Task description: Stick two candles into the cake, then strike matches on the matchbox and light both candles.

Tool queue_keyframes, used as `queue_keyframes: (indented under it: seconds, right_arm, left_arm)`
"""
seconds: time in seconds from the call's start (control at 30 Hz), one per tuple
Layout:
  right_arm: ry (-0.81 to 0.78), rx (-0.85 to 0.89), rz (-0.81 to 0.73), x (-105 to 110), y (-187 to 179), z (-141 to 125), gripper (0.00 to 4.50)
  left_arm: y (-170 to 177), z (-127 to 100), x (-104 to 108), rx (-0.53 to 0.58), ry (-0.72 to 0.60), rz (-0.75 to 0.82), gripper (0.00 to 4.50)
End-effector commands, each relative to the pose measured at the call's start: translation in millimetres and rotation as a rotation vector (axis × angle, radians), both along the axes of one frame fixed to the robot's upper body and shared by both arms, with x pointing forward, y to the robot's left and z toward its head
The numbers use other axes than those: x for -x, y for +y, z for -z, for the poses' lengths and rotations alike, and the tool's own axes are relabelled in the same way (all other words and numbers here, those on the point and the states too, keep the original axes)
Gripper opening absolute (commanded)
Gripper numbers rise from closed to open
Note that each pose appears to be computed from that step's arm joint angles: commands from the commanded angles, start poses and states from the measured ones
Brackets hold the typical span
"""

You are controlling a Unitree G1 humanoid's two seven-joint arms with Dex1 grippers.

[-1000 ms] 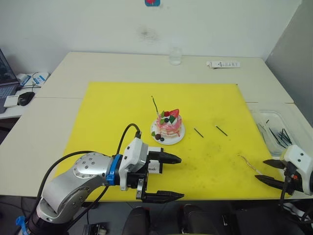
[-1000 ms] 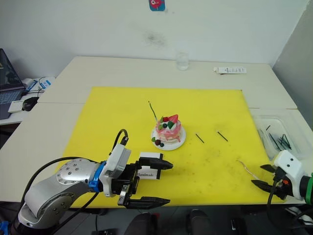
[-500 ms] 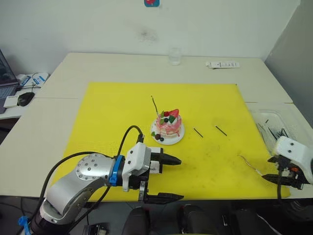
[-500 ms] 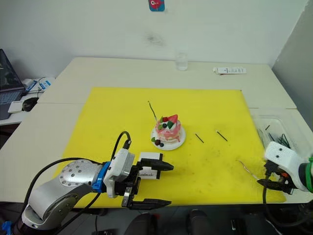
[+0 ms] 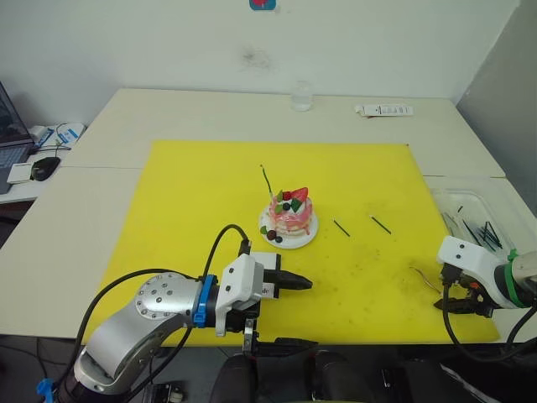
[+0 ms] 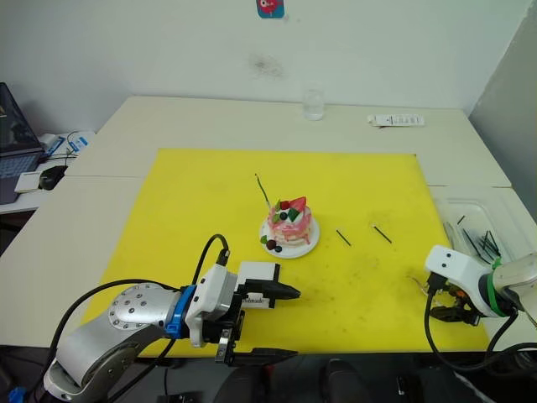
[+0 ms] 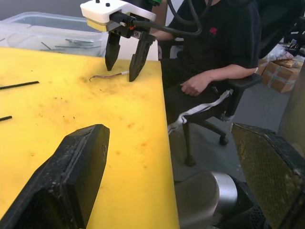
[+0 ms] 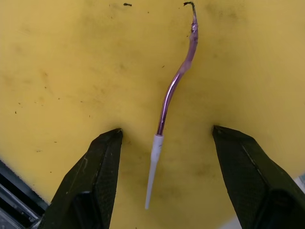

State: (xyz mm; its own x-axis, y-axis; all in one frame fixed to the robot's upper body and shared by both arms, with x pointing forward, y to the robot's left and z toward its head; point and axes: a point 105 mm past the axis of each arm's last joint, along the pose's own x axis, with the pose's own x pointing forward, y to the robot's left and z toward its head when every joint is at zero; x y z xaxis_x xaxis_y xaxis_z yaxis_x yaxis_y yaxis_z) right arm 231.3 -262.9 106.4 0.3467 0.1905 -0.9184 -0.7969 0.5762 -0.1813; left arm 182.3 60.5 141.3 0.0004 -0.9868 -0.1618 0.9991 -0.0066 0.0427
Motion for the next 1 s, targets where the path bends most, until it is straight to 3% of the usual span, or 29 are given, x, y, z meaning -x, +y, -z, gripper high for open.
queue_keyframes:
  seconds: [0.03,0.1,0.2,0.43,0.57,0.73,1.0]
  right_arm:
    - [0.003,0.031,0.002,-1,-5,-1,3.10]
    - [0.013,0.031,0.003,-1,-6,0,3.10]
    - [0.027,0.031,0.007,1,-7,0,2.49]
    - [0.024,0.009,0.026,1,-4,-4,0.15]
    - [0.018,-0.022,0.036,1,1,-10,0.07]
    - [-0.128,-0.159,0.018,-12,22,-58,0.07]
    - [-0.414,-0.573,-0.082,-39,93,-115,0.07]
  left_arm:
    - [-6,-7,7,0.026,-0.041,0.026,4.50]
    - [-6,-7,7,0.027,-0.041,0.025,4.50]
    - [-4,-6,7,0.027,-0.043,0.022,4.50]
    - [-5,-5,7,0.032,-0.044,0.025,4.50]
    - [-5,-4,6,0.032,-0.045,0.024,4.50]
    - [5,-5,-1,0.025,-0.038,-0.028,4.50]
    - [24,-21,-20,0.068,-0.054,-0.175,4.50]
